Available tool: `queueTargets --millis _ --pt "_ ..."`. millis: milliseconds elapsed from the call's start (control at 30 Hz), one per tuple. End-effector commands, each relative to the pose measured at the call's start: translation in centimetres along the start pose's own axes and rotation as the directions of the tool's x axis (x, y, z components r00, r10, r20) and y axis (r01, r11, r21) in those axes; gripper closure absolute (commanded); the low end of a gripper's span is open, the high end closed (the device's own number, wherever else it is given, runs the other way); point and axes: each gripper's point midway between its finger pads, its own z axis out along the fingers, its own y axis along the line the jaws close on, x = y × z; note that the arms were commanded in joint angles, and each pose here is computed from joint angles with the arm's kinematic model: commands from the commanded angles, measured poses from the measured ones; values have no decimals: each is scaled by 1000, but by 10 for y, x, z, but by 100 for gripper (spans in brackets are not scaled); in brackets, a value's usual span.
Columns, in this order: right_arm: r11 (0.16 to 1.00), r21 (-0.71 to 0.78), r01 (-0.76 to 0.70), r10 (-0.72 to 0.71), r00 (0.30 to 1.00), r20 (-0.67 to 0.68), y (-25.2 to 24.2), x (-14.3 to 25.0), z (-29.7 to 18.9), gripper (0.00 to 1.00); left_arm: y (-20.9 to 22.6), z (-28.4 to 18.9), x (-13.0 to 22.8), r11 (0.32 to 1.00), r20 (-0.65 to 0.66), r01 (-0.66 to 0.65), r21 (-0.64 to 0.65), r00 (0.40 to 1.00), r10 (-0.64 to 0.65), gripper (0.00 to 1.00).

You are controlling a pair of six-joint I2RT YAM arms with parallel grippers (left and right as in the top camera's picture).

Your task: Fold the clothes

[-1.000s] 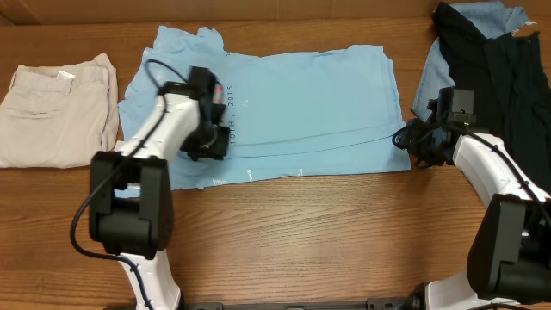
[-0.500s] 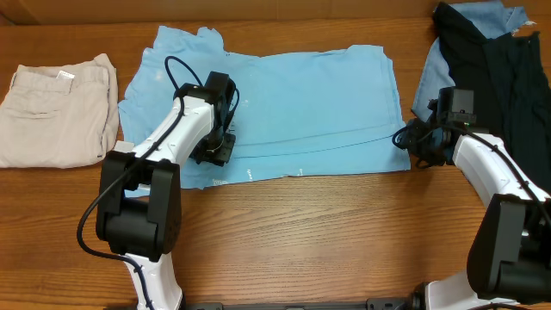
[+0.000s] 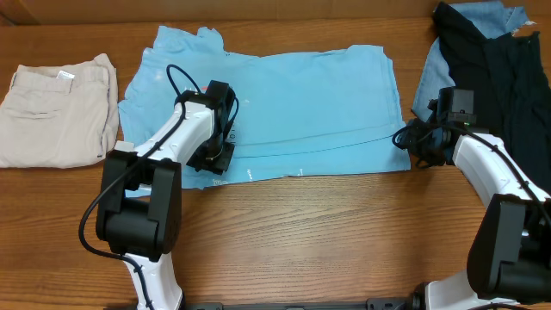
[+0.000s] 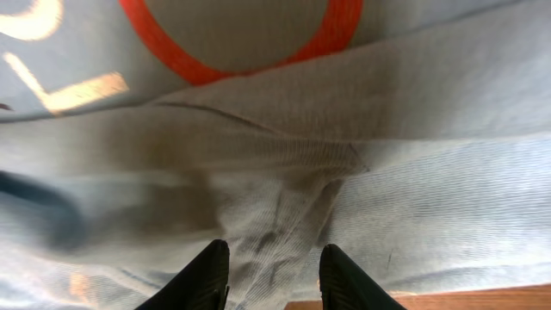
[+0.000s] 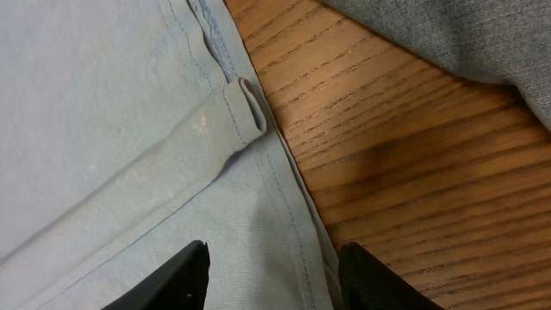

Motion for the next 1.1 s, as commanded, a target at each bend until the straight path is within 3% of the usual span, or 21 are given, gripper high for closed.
queueTargets --millis 0,100,267,433,633,900,1067 --pt "1000 12 8 -8 1000 8 -1 -1 1 48 -4 10 6 1000 -22 -1 7 1000 1 63" --pt "1000 12 8 -8 1000 8 0 -1 1 48 -3 10 5 1000 -16 0 3 1000 0 67" --pt "1000 12 8 -8 1000 7 -1 -1 1 48 1 10 4 1000 -14 1 -20 1000 -2 88" --pt "1000 12 8 -8 1000 8 -1 -1 1 48 1 10 2 1000 -6 3 -25 1000 -3 96" --pt "1000 11 9 -9 1000 11 0 -2 1 48 16 -1 -15 992 57 83 -96 995 -77 96" --pt "1000 11 9 -9 1000 11 0 -2 1 48 19 -30 -62 987 227 150 -64 965 -132 96" --pt "1000 9 9 -9 1000 14 0 -3 1 48 12 -30 -65 988 235 153 -18 961 -145 95"
